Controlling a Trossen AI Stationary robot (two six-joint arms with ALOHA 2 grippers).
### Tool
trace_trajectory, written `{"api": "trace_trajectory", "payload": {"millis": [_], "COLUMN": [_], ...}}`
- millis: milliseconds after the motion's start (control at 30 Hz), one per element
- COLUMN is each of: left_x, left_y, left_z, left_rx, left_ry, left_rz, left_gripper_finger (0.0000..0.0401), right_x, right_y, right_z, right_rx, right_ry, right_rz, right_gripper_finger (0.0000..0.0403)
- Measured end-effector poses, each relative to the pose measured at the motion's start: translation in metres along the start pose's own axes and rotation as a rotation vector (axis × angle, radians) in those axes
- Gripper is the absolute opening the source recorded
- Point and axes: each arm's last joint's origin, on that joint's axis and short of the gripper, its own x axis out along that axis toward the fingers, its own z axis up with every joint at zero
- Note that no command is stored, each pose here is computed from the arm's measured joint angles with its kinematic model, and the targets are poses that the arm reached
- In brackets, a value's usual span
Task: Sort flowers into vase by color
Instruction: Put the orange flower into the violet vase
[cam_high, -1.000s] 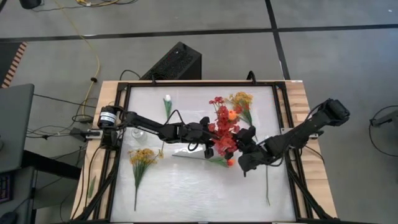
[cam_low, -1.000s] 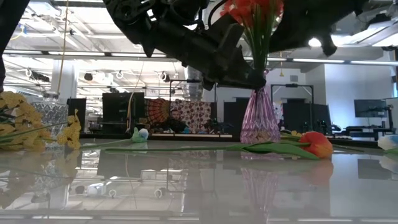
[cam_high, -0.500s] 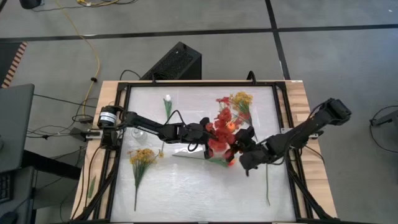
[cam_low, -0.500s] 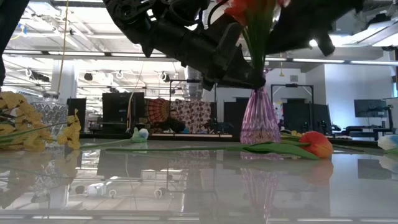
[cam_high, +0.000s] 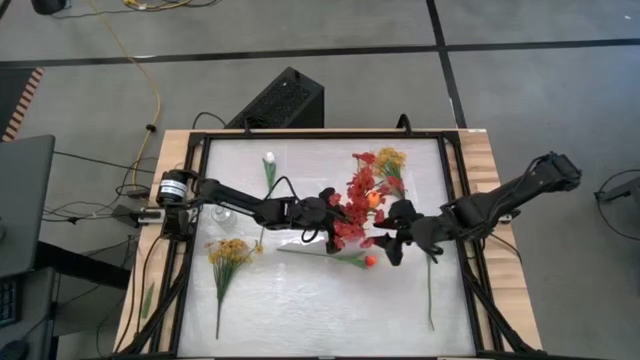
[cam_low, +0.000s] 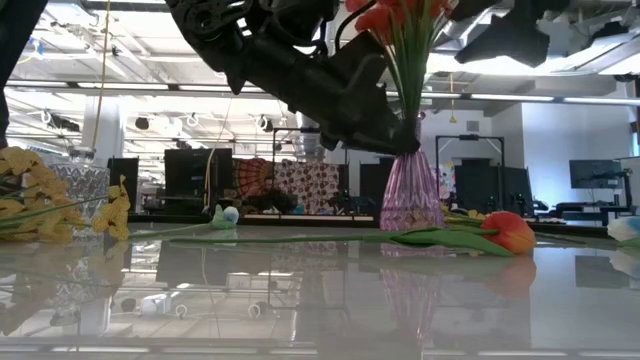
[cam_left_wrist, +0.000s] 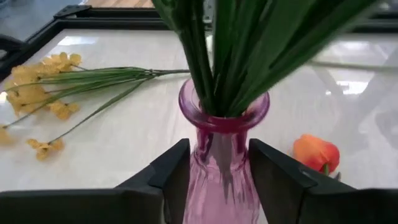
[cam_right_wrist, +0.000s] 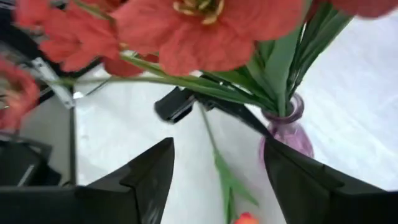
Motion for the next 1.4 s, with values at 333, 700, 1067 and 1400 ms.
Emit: {"api": "trace_trajectory", "payload": {"millis": [333, 700, 1067, 1400], "left_x": [-0.04, -0.097, -0.064, -0.022], "left_y": [0.006, -0.002, -0.049, -0.051], "left_z": [0.031, 0.029, -0.017, -0.056], "left_rx": [0.117, 0.089, 0.198, 0.107], "left_ry": [0.047, 0.387, 0.371, 0.438], "left_rz": [0.02, -0.236, -0.253, -0.276], "left_gripper_finger": [0.0211, 0.0218, 0.0218, 0.0218], "right_x": [-0.022, -0.03, -0.038, -0.039], "right_y": [0.005, 0.012, 0.016, 0.013], "right_z": [0.001, -0.006, -0.023, -0.028], "right_rx": [0.005, 0.128, 0.142, 0.153], "right_ry": [-0.002, 0.064, 0.157, 0.192], "right_rz": [0.11, 0.183, 0.179, 0.144], "right_gripper_finger": [0.0276, 0.0276, 0.0276, 0.0276]}}
